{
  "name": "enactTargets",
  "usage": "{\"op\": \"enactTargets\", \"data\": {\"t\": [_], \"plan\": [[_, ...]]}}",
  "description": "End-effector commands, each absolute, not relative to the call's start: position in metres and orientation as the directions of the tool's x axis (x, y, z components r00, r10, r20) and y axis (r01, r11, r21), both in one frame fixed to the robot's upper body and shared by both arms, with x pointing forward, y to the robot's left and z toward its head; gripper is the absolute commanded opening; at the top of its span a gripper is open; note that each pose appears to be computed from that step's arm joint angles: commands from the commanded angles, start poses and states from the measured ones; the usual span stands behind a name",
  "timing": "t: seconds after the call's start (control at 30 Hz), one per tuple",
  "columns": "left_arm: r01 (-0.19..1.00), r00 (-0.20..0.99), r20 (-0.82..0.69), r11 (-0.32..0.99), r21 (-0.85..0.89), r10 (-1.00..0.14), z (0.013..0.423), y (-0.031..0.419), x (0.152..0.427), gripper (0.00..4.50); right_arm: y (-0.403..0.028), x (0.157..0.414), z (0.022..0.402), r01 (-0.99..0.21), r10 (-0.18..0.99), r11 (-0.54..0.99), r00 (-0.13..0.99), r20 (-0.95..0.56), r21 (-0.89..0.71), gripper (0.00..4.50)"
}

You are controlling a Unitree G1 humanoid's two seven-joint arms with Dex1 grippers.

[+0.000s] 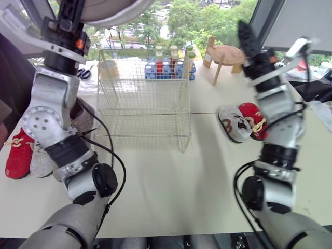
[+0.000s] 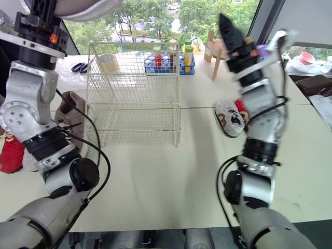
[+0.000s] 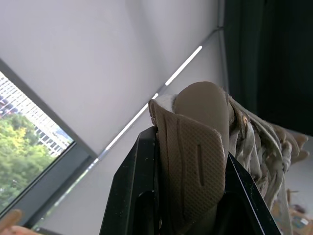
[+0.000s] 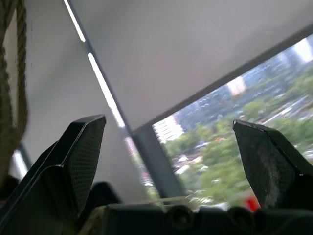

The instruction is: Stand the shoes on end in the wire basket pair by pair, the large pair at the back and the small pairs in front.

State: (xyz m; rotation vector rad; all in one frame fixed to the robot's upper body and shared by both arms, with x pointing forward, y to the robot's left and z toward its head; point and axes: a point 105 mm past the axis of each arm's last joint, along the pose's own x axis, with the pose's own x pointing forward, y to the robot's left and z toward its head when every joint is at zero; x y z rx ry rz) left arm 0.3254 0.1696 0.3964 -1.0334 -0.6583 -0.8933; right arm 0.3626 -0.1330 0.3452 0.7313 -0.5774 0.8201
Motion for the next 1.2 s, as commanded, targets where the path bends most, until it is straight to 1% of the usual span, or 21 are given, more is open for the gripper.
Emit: {"op": "enactTargets", "data": {"t": [0.03,0.13,0.23,0.3,0.47,0.67,0.77,0.8,0.83,0.87,0.9,0.93,0.97,1.1,1.13,1.2], "plan": [[0.889,0.455,0.833,0.211,-0.406,-0.314,0.399,0.16,0.315,0.49,-0.092,0.329,0.379,-0.908,0.479,0.318,0.401,0.781,0.271,4.46],[0.881,0.473,0.817,0.205,-0.427,-0.33,0.39,0.152,0.318,0.49,-0.071,0.322,0.385,-0.928,0.485,0.259,0.366,0.795,0.269,4.46],[0.867,0.498,0.793,0.203,-0.455,-0.351,0.378,0.143,0.321,0.49,-0.062,0.321,0.386,-0.931,0.501,0.254,0.358,0.788,0.261,4.46],[0.859,0.512,0.772,0.22,-0.462,-0.377,0.37,0.137,0.323,0.49,-0.059,0.32,0.385,-0.935,0.519,0.252,0.35,0.78,0.251,4.46],[0.84,0.543,0.742,0.231,-0.491,-0.393,0.356,0.129,0.329,0.49,-0.055,0.316,0.384,-0.943,0.54,0.228,0.33,0.774,0.243,4.46],[0.838,0.545,0.731,0.232,-0.494,-0.411,0.349,0.125,0.329,0.49,-0.053,0.317,0.387,-0.943,0.524,0.214,0.332,0.784,0.256,4.46],[0.83,0.557,0.722,0.247,-0.5,-0.41,0.346,0.126,0.33,0.49,-0.053,0.318,0.388,-0.944,0.516,0.216,0.328,0.791,0.251,3.64],[0.828,0.56,0.719,0.254,-0.499,-0.412,0.345,0.126,0.33,0.49,-0.053,0.318,0.388,-0.944,0.517,0.215,0.327,0.791,0.249,3.26],[0.828,0.561,0.717,0.257,-0.498,-0.414,0.345,0.126,0.329,0.49,-0.053,0.319,0.388,-0.944,0.519,0.216,0.326,0.791,0.248,2.73],[0.828,0.56,0.714,0.262,-0.495,-0.419,0.345,0.126,0.328,0.49,-0.053,0.319,0.388,-0.945,0.519,0.216,0.325,0.791,0.247,2.33],[0.829,0.559,0.713,0.258,-0.497,-0.423,0.344,0.126,0.327,1.48,-0.054,0.319,0.389,-0.944,0.52,0.218,0.326,0.79,0.246,1.93],[0.829,0.558,0.711,0.256,-0.497,-0.427,0.343,0.126,0.326,1.85,-0.054,0.32,0.389,-0.944,0.519,0.221,0.328,0.789,0.246,1.65],[0.83,0.557,0.707,0.259,-0.494,-0.436,0.342,0.126,0.325,2.31,-0.055,0.321,0.39,-0.943,0.518,0.224,0.33,0.789,0.247,1.59],[0.818,0.576,0.684,0.301,-0.491,-0.448,0.337,0.128,0.318,4.33,-0.058,0.324,0.389,-0.938,0.512,0.235,0.343,0.788,0.255,1.59],[0.804,0.595,0.667,0.335,-0.492,-0.448,0.334,0.13,0.318,4.42,-0.06,0.325,0.389,-0.937,0.511,0.249,0.342,0.789,0.245,1.59],[0.777,0.629,0.631,0.392,-0.492,-0.454,0.326,0.135,0.314,4.42,-0.074,0.326,0.401,-0.928,0.432,0.316,0.326,0.841,0.197,1.59]]}}
